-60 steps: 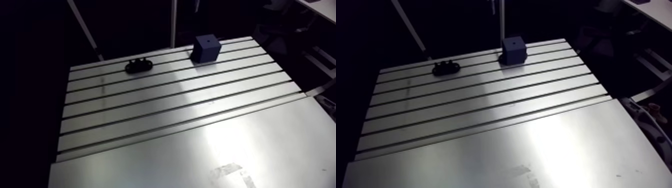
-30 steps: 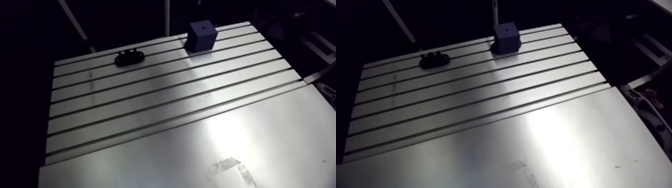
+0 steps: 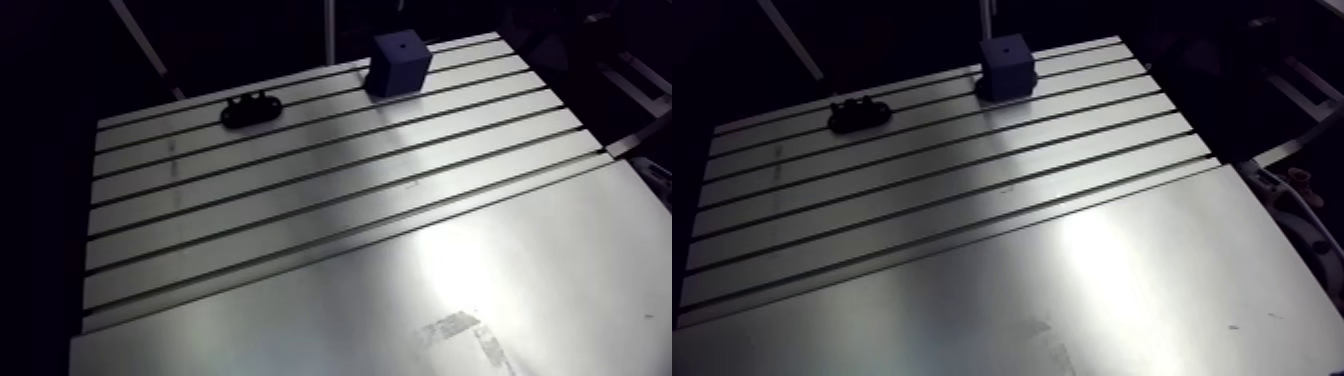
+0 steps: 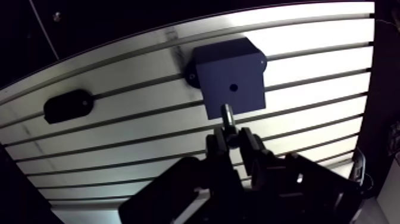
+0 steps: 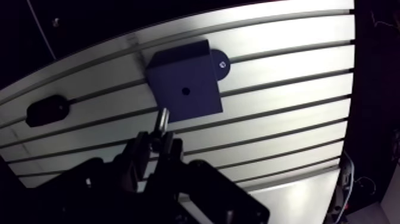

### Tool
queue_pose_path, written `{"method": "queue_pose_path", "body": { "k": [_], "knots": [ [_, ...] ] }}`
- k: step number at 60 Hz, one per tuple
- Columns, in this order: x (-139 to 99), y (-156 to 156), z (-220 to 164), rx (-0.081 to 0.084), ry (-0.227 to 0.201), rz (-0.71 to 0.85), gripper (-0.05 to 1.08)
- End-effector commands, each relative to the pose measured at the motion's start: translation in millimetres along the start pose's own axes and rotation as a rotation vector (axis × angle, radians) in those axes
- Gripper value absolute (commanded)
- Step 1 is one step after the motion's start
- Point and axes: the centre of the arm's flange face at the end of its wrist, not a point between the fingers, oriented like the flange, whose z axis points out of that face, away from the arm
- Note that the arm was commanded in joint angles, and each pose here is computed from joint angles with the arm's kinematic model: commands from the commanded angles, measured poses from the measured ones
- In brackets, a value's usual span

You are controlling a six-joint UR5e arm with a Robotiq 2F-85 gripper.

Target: Pick up the M10 bolt and insert it into the hole until fully seated.

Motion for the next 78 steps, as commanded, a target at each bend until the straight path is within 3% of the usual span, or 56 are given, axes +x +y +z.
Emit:
{"method": "queue_pose_path", "body": {
  "k": [1,33,78],
  "knots": [
    [2.1,8.4,5.6,0.004,-0.004,0.009,1.08],
    [14.4,16.1,30.4,0.008,-0.028,-0.002,1.08],
    [12.2,17.9,41.5,0.009,-0.053,0.000,1.08]
  ]
}}
